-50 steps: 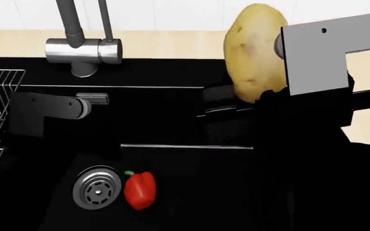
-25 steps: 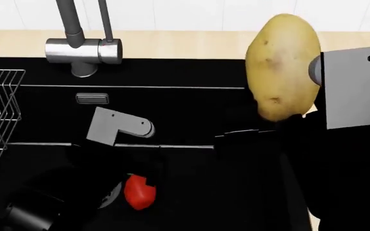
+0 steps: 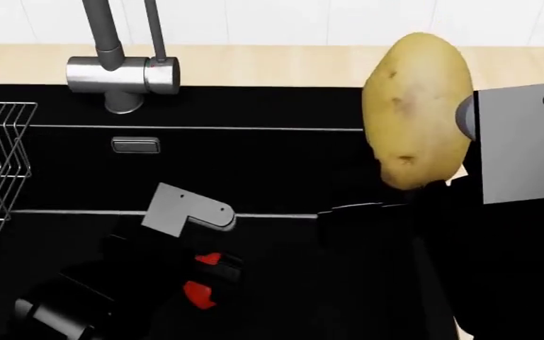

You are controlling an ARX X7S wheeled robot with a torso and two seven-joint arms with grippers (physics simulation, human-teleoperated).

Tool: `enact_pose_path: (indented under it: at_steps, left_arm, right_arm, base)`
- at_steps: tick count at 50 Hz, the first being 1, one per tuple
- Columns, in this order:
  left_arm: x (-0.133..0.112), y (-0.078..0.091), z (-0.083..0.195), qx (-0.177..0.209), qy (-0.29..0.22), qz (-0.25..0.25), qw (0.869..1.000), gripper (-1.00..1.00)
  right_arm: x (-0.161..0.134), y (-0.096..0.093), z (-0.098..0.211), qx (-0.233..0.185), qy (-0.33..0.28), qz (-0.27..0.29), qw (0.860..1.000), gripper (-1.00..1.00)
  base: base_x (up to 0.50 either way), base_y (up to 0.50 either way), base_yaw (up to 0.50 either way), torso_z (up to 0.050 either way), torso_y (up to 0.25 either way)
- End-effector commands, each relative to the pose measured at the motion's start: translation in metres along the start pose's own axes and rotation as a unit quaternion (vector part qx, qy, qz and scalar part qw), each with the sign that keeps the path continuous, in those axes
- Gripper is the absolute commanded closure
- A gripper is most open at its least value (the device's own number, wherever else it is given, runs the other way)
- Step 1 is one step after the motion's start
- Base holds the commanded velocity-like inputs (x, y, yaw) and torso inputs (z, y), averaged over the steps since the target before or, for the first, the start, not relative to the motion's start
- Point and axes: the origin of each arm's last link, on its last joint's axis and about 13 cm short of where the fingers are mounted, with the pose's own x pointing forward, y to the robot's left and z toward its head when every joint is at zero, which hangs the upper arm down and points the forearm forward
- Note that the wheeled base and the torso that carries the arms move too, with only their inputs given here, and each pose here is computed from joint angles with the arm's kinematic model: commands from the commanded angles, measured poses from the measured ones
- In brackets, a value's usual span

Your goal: Pick the vegetables from the sink and place them on the cutting board.

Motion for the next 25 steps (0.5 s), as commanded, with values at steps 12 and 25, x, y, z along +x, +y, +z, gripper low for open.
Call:
enact_pose_path:
  at_steps: [12,25]
  left_arm:
    - [0.0,0.0,-0.019,0.001,0.045,-0.011,0.999,-1.0]
    - [-0.001,-0.002,-0.031,-0.001,0.072,-0.034,0.997,-1.0]
  right_arm:
    - [0.001,-0.001,-0.003,-0.001,-0.001,0.004,1.0,1.0]
    - [0.003,-0.001,-0.007,-0.001,0.005,0.007,1.0,1.0]
  base:
    - [0.0,0.0,0.0,0.0,0.0]
    - [0.0,0.0,0.0,0.0,-0.002]
